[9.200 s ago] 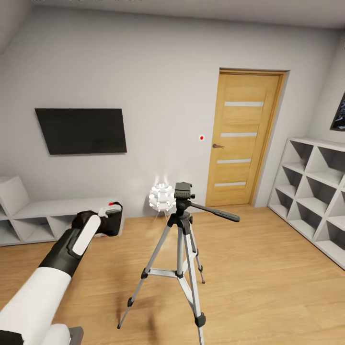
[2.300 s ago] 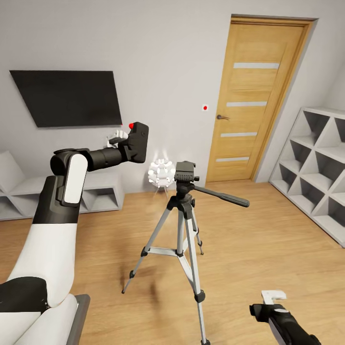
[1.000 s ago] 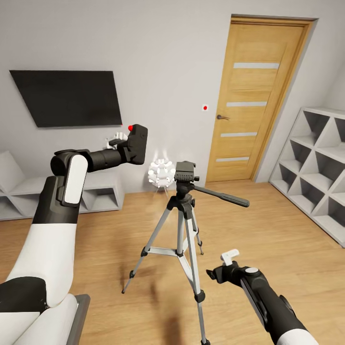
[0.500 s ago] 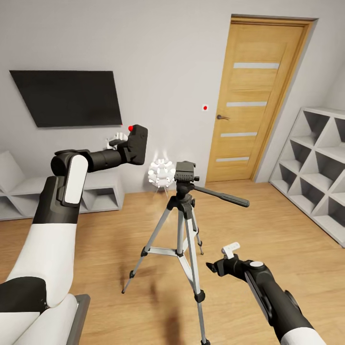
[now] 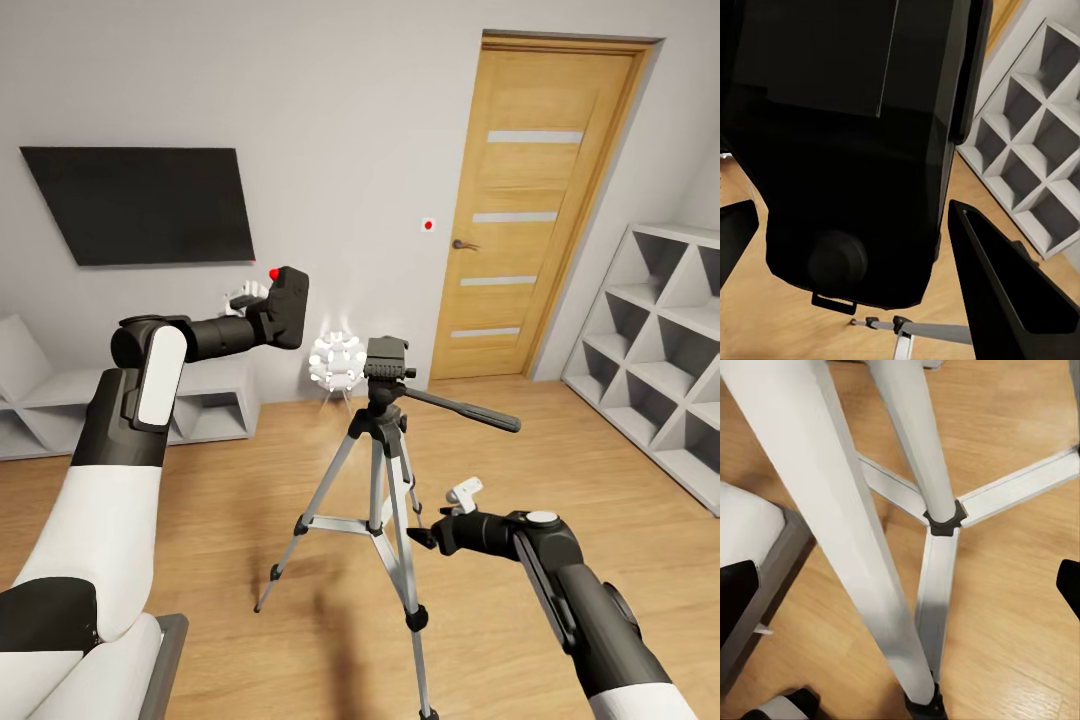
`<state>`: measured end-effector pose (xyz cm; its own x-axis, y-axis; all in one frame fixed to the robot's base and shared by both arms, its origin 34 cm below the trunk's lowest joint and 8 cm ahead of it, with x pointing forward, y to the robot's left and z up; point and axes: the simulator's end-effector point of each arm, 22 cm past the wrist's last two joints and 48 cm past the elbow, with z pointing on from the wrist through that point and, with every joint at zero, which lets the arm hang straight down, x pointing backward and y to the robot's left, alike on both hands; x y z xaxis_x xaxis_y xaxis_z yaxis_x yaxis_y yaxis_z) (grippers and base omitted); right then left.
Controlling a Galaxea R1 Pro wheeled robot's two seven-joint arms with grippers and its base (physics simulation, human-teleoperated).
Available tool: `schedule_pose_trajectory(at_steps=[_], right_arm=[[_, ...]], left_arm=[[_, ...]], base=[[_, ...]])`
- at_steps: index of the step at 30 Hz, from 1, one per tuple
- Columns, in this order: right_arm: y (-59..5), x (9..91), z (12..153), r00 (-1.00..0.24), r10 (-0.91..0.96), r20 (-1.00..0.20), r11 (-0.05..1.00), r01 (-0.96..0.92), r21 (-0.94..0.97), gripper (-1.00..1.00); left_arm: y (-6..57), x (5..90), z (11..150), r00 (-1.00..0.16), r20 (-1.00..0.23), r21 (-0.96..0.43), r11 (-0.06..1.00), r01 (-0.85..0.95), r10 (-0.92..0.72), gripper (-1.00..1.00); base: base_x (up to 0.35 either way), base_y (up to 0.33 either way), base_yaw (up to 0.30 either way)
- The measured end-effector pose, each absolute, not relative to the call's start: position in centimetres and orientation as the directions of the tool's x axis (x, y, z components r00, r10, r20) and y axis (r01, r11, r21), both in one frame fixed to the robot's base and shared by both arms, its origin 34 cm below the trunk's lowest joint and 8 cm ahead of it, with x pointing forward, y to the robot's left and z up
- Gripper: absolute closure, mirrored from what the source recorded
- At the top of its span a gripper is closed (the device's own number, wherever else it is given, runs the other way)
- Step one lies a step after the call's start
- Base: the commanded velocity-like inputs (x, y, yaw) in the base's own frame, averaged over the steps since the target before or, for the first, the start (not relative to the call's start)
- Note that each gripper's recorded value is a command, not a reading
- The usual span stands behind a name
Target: Attach the digital camera to the camera tripod in the bedroom.
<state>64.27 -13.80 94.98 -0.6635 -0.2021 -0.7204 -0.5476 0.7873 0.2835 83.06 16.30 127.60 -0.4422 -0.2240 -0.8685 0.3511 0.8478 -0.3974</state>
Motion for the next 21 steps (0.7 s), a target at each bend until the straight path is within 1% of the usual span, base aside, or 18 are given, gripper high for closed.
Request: schedule_pose_trajectory(at_steps=[18, 21], right_arm=[[-12.4, 63.5, 94.9, -0.689, -0.192, -0.699, 0.767, -0.549, 0.330, -1.00], [-10.7, 63.4, 95.4, -0.688, -0.170, -0.705, 0.753, -0.552, 0.358, -1.00]], left_arm=[[16.2, 83.1, 127.6, -0.443, -0.868, -0.398, 0.847, 0.353, -0.223, 1.00], [16.2, 83.1, 127.6, -0.443, -0.868, -0.398, 0.847, 0.353, -0.223, 1.00]], base=[[0.000, 0.000, 0.000], [0.000, 0.000, 0.000]])
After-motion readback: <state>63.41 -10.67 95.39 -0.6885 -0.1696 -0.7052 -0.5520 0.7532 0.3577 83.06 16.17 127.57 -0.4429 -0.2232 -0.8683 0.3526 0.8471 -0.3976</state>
